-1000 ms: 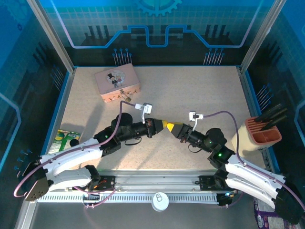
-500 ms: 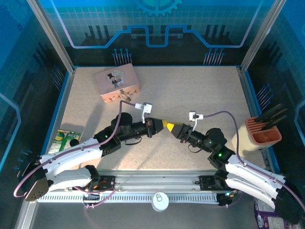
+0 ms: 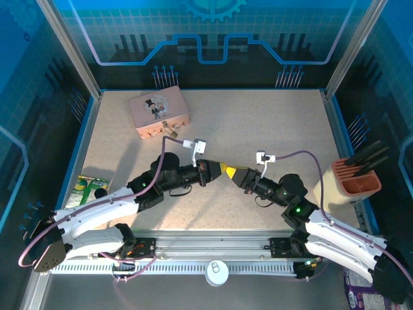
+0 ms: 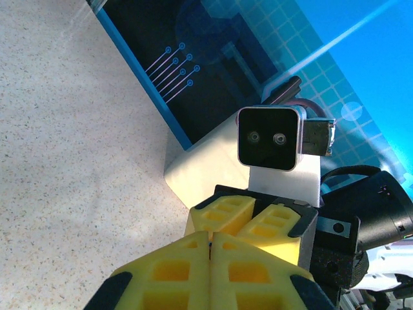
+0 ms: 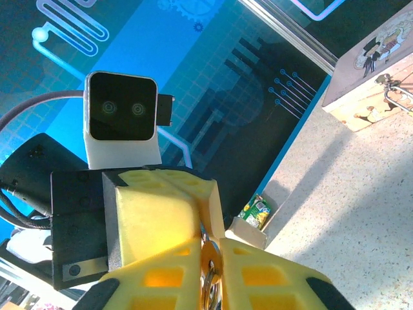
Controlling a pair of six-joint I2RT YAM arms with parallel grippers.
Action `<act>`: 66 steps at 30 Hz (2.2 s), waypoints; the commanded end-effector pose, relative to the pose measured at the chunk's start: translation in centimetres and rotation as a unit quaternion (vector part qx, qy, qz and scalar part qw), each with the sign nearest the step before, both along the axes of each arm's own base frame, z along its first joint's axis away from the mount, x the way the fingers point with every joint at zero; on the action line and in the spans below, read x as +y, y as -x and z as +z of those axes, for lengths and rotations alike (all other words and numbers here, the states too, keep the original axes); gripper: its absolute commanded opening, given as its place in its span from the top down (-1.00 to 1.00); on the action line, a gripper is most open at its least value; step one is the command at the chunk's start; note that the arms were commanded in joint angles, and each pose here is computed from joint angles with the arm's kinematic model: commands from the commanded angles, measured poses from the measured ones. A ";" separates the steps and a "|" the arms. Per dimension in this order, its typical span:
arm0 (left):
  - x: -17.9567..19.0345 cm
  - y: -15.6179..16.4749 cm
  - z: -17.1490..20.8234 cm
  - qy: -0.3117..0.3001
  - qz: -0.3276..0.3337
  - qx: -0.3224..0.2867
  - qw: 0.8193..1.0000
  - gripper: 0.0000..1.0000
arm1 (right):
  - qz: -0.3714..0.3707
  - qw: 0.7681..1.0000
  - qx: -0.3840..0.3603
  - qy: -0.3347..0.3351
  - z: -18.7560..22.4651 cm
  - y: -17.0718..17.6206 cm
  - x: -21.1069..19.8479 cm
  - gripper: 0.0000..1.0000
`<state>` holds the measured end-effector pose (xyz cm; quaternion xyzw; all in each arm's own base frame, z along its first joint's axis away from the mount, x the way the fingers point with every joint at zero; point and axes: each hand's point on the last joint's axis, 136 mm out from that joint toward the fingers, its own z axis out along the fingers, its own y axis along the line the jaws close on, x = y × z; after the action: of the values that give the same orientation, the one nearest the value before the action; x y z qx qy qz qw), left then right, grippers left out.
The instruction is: Unlock the padlock with the key
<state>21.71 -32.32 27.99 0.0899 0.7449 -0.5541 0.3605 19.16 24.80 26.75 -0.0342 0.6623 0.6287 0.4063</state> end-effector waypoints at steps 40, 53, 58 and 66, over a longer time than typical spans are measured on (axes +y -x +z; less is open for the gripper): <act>21.9 -22.5 -16.1 -0.276 0.436 0.162 0.841 -0.73 | -0.105 0.932 0.067 0.340 -7.1 2.0 -7.7 1.00; 24.5 -26.3 -21.9 -0.413 0.493 0.245 0.726 -0.59 | -0.103 0.934 0.075 0.334 -9.1 2.5 -8.0 1.00; 25.0 -26.6 -23.1 -0.438 0.500 0.261 0.700 -0.54 | -0.099 0.935 0.079 0.331 -9.8 2.6 -7.9 1.00; 25.3 -27.4 -24.4 -0.457 0.502 0.264 0.686 -0.28 | -0.090 0.937 0.081 0.328 -10.2 2.8 -7.6 1.00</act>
<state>48.98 -7.68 3.66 -0.2866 0.9082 0.0943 0.2901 16.67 16.72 16.19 -0.0509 0.8693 0.3214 0.3720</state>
